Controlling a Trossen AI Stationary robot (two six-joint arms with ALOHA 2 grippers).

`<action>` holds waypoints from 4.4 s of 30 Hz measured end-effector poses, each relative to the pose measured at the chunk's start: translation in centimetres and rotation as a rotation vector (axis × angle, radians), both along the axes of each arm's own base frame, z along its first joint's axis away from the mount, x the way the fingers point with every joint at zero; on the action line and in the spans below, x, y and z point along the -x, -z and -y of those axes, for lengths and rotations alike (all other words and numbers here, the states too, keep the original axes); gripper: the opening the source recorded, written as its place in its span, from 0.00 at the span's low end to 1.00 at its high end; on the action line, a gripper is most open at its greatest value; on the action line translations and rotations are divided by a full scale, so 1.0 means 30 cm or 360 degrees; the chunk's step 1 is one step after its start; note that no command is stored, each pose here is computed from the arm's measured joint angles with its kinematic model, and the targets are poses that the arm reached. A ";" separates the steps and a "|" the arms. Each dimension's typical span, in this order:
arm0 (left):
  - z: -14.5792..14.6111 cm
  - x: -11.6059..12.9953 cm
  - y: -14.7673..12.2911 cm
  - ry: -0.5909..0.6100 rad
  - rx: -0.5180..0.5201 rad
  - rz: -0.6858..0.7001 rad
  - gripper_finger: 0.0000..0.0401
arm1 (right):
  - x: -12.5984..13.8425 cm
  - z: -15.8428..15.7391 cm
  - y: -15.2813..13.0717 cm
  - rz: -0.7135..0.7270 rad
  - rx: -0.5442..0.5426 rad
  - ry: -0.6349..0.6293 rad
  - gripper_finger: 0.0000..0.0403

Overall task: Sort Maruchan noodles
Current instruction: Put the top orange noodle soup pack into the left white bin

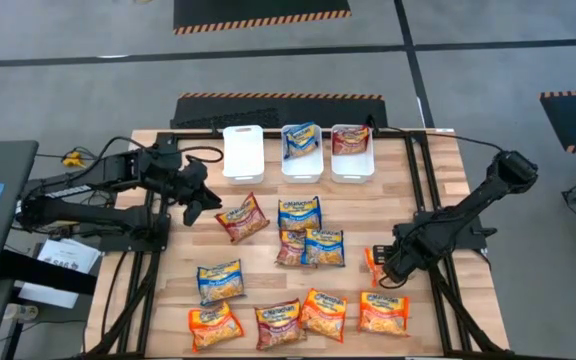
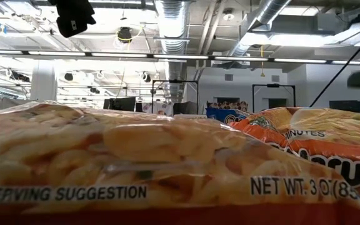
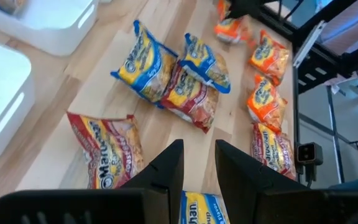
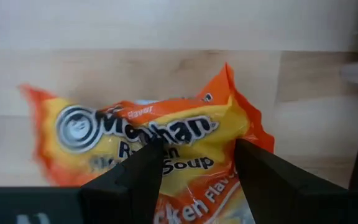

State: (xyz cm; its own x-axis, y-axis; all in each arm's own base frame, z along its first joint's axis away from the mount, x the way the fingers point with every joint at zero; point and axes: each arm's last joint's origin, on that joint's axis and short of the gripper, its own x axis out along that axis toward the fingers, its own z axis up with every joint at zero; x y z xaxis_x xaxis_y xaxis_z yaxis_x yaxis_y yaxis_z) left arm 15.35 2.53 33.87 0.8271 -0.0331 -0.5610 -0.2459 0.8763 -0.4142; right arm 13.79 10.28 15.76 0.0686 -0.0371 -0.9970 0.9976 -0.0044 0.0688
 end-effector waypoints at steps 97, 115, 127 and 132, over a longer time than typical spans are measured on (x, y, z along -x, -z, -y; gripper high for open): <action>-0.095 -0.390 0.066 -0.0559 0.0471 0.0462 0.64 | -0.481 0.432 -0.601 0.0918 0.1227 -0.0937 0.02; -0.145 -0.573 0.137 -0.0530 0.0461 0.0714 0.64 | -0.476 0.539 -0.613 0.0932 0.1273 -0.0820 0.02; -0.205 -0.643 0.160 -0.0545 0.0526 0.0601 0.64 | -0.476 0.542 -0.614 0.0949 0.1264 -0.0821 0.02; -0.224 -0.635 0.172 -0.0600 0.0503 0.0546 0.64 | -0.475 0.550 -0.614 0.0954 0.1253 -0.0829 0.02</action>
